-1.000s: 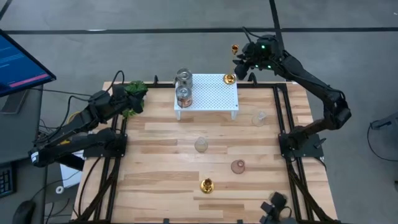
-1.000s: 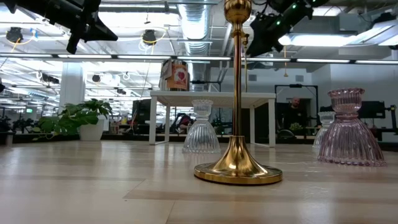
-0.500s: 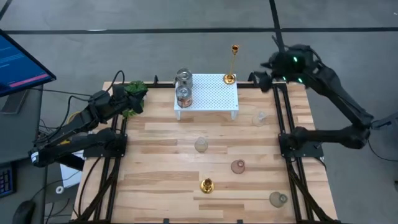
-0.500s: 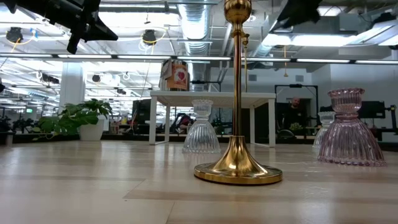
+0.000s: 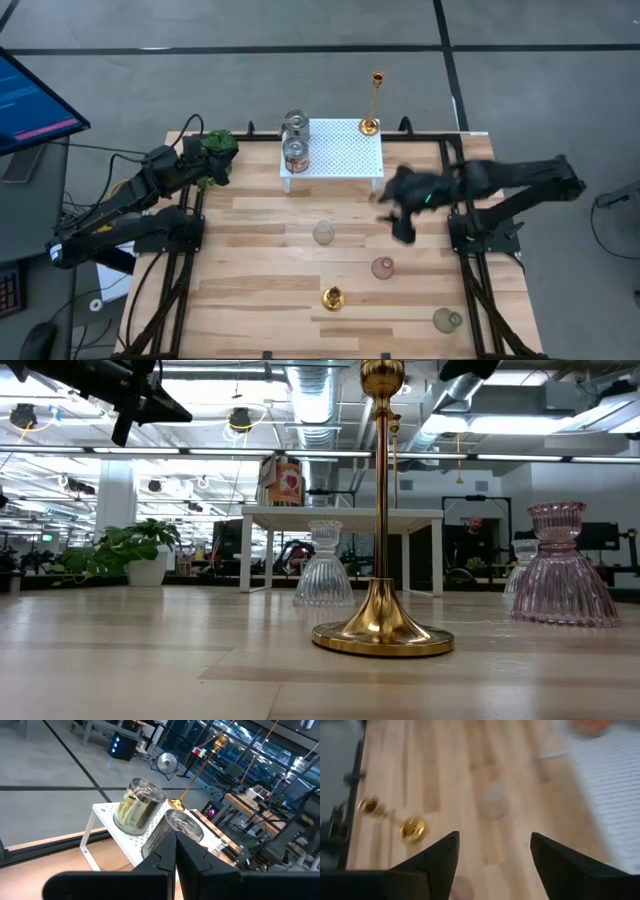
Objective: Pick & Place candle stick holders
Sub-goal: Put the gold candle holder on the shelf
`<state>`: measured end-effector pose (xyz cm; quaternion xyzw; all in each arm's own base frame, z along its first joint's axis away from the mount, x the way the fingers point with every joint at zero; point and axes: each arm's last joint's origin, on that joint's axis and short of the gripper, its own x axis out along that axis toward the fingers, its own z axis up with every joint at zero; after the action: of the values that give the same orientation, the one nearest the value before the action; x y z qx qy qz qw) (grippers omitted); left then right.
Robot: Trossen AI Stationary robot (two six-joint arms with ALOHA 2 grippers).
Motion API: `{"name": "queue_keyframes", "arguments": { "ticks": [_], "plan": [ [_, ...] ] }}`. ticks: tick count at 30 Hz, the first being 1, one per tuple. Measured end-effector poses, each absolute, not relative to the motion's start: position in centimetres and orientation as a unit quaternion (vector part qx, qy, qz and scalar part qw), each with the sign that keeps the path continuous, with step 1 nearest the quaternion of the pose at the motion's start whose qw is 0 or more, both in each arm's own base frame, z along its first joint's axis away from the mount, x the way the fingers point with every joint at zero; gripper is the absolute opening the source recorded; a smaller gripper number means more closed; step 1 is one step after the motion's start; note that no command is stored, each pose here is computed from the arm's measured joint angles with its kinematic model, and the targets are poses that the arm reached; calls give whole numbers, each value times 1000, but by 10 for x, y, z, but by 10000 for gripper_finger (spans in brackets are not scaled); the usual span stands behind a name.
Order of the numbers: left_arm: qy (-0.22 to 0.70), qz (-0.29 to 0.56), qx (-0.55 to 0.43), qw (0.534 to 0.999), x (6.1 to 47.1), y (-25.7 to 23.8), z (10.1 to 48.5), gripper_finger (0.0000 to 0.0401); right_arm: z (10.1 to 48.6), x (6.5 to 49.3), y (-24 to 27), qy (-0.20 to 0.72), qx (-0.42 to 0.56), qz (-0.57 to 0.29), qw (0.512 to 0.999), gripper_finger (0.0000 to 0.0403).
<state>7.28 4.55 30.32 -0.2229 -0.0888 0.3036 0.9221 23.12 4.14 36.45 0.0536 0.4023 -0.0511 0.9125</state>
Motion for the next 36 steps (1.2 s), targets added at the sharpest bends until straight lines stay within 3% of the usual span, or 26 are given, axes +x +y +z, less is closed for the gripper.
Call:
{"name": "queue_keyframes", "arguments": {
  "ticks": [14, 26, 36],
  "plan": [
    [-86, 290, -222, 927, 73, 45, 303, 6, 274, 316, 121, 479, 45, 38, 876, 310],
    [-79, 260, -223, 936, 74, 43, 304, 6, 225, 338, 165, 490, 50, 70, 867, 312],
    [-76, 244, -224, 940, 75, 42, 304, 6, 213, 346, 174, 475, 53, 78, 875, 312]
  ]
}}
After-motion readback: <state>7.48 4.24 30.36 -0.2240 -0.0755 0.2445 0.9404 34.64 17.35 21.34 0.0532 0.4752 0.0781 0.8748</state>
